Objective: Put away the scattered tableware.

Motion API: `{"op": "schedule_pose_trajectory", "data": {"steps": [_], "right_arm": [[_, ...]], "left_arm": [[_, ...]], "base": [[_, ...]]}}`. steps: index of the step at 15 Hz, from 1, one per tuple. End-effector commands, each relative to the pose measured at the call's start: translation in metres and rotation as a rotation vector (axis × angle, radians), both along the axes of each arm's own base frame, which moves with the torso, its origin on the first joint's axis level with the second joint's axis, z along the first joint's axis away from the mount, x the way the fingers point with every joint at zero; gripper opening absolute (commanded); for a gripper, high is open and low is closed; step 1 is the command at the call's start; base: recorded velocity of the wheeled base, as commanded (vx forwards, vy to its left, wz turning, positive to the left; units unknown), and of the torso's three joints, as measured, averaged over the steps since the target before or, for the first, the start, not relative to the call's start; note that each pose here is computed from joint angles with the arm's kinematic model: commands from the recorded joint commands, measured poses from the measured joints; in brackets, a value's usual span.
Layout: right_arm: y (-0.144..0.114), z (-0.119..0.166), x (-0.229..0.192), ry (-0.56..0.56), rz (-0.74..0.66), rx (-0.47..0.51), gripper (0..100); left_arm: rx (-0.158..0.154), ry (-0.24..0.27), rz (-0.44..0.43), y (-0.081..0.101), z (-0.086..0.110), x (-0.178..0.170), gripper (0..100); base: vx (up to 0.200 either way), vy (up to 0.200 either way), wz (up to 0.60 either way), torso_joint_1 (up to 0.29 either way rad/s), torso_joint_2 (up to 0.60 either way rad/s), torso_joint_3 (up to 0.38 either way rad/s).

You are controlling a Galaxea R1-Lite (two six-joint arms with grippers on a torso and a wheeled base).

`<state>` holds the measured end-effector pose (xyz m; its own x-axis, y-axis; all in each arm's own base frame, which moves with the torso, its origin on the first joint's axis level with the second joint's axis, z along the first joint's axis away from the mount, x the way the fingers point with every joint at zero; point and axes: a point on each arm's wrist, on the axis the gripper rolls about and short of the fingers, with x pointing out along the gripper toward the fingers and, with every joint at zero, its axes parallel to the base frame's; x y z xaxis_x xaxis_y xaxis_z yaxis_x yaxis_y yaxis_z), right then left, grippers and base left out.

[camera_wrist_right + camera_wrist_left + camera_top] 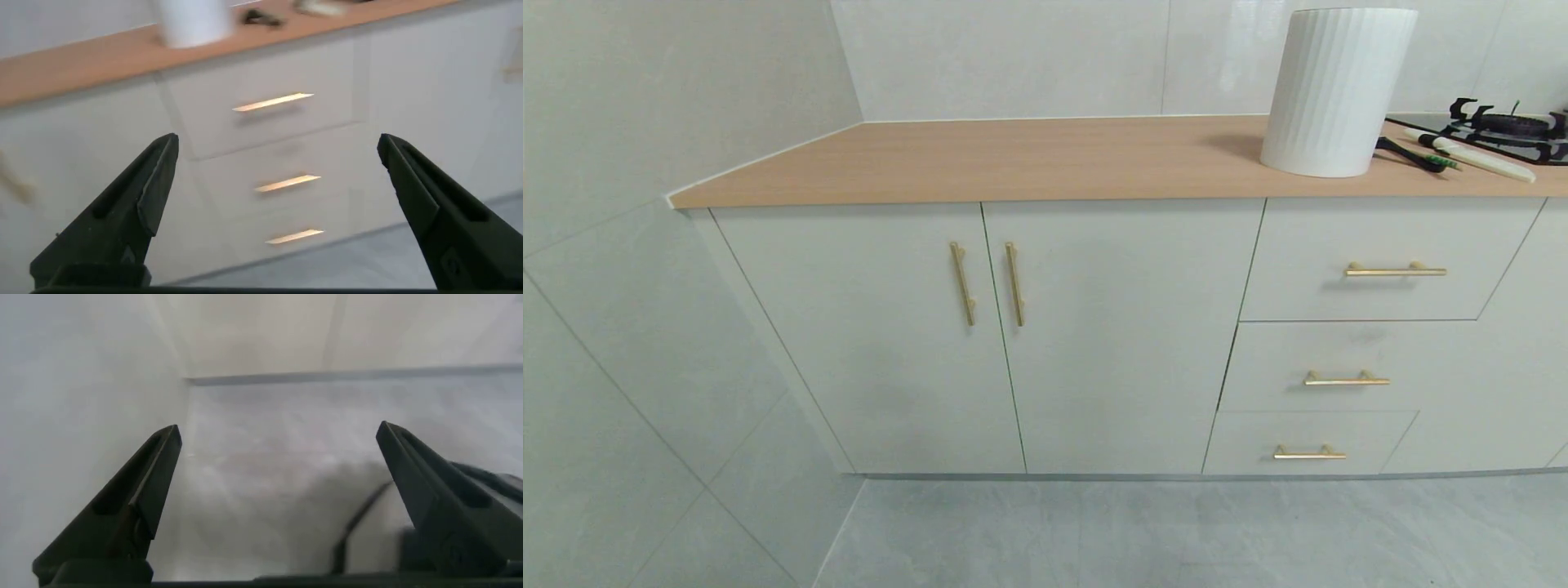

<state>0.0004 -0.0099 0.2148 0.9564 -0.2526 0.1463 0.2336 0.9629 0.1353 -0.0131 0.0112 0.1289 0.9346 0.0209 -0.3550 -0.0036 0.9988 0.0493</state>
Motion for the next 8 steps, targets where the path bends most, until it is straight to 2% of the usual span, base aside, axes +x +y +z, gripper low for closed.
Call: {"op": "schedule_pose_trajectory", "data": {"steps": [1,4,5,6,7,8], "right_arm": [[-0.001,-0.046,-0.059,-0.070,-0.179,-0.050,100],[0.000,-0.065,-0.061,-0.045,-0.221,-0.049,100],[0.000,-0.068,-0.059,-0.039,-0.238,-0.036,100],[0.000,-0.077,-0.054,-0.019,-0.232,-0.024,100],[0.000,-0.082,-0.050,-0.004,-0.221,-0.023,100],[0.002,-0.100,-0.039,0.040,-0.143,-0.038,100]], "left_arm": [[-0.001,-0.137,0.110,0.005,-0.016,-0.028,100],[0.027,-0.103,0.310,0.002,-0.030,-0.024,100],[0.024,-0.121,0.357,-0.001,-0.037,-0.023,100],[-0.007,-0.217,0.325,-0.003,-0.038,-0.026,100],[-0.015,-0.230,0.284,-0.004,-0.039,-0.027,100],[-0.010,-0.233,0.225,-0.006,-0.041,-0.025,100]], "base": [[0.000,0.000,0.00,0.000,0.00,0.000],[0.000,0.000,0.00,0.000,0.00,0.000],[0.000,0.000,0.00,0.000,0.00,0.000],[0.000,0.000,0.00,0.000,0.00,0.000],[0.000,0.000,0.00,0.000,0.00,0.000],[0.000,0.000,0.00,0.000,0.00,0.000]]}}
